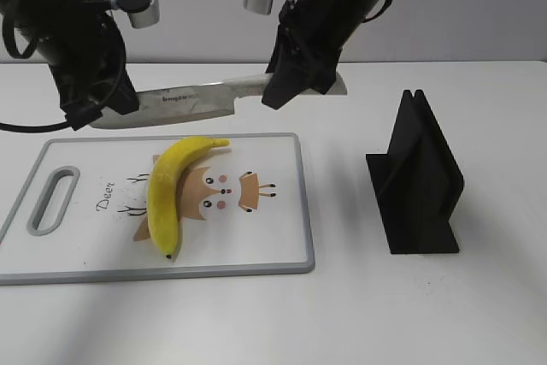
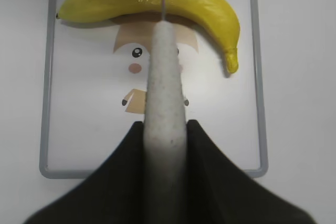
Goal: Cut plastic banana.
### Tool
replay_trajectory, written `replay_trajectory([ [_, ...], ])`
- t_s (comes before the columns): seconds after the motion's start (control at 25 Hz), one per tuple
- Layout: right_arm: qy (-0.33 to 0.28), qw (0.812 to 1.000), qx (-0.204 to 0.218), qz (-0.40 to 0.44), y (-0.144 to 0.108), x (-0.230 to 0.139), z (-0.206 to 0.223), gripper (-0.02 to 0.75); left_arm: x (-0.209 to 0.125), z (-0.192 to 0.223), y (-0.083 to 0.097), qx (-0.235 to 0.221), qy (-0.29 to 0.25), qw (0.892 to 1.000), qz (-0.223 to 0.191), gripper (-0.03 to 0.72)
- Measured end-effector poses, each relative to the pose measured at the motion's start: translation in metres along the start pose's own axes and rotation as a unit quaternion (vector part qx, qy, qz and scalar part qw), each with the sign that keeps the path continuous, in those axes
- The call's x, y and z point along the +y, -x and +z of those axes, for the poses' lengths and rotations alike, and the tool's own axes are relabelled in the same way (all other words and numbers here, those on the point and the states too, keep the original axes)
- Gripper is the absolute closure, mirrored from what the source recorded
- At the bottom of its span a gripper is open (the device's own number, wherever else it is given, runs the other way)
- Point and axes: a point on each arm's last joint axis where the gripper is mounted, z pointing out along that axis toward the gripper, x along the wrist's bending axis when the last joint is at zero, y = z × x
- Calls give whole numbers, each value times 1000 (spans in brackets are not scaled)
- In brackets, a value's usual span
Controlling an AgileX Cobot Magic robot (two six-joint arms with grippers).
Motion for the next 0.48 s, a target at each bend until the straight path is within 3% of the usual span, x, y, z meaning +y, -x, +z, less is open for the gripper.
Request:
replay_trajectory([
  [0.28, -39, 998, 41, 26, 5, -22, 51, 556, -28, 58, 15, 5, -21, 999, -35, 675],
  [0.48, -108, 994, 25, 25, 2, -27, 88, 545, -41, 80, 21, 38, -27, 998, -40, 668],
])
